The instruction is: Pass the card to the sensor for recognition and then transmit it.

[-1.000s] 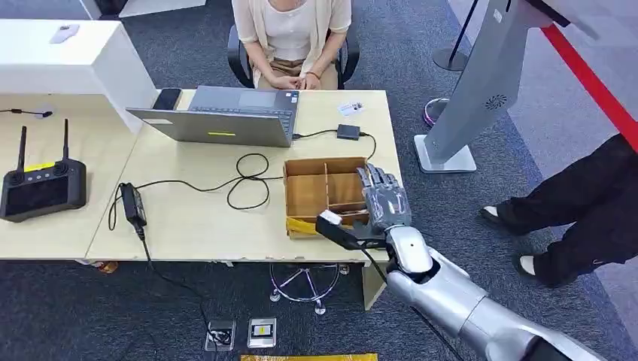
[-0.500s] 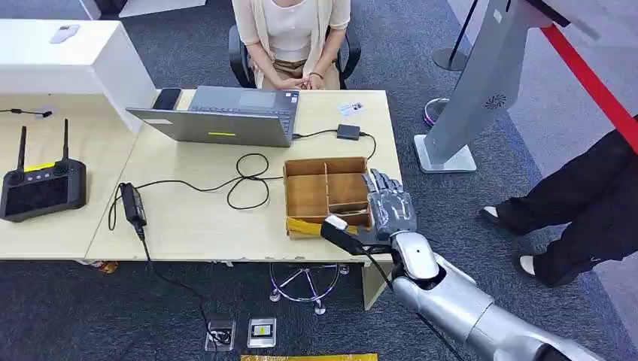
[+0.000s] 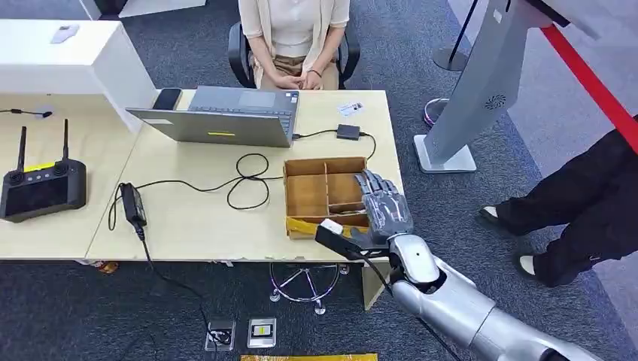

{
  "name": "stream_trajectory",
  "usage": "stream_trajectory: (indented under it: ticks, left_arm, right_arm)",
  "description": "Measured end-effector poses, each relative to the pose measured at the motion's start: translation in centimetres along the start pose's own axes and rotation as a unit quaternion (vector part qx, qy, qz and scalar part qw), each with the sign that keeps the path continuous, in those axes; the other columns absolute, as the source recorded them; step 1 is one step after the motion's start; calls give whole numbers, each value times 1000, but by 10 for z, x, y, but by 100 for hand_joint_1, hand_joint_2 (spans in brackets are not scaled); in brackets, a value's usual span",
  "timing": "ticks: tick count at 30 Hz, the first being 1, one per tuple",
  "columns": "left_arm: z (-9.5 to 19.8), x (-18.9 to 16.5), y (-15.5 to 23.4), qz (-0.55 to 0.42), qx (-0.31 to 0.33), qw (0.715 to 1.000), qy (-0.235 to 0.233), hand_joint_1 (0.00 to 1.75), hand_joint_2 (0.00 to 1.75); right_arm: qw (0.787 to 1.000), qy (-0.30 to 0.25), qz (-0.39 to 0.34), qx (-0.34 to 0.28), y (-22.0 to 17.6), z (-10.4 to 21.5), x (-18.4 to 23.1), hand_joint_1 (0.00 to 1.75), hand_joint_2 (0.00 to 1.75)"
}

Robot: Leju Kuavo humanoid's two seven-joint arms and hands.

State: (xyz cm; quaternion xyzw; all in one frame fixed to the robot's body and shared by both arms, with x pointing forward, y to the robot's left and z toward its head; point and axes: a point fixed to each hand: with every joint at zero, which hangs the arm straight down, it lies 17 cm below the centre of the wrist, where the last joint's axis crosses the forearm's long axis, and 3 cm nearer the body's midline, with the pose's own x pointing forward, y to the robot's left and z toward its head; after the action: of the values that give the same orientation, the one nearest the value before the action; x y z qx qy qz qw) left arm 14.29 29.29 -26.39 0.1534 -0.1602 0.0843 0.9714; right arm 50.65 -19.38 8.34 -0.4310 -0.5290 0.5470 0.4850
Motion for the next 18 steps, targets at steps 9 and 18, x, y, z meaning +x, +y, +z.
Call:
stream_trajectory:
  ticks: [9, 18]
  left_arm:
    - [0, 2, 0, 1, 0, 1000, -1, 0, 0]
    - [0, 2, -1, -3, -2, 1000, -1, 0, 0]
  right_arm:
    - [1000, -6, -3, -2, -3, 0, 5, 0, 175]
    - [1000, -4, -2, 2, 1, 2, 6, 0, 175]
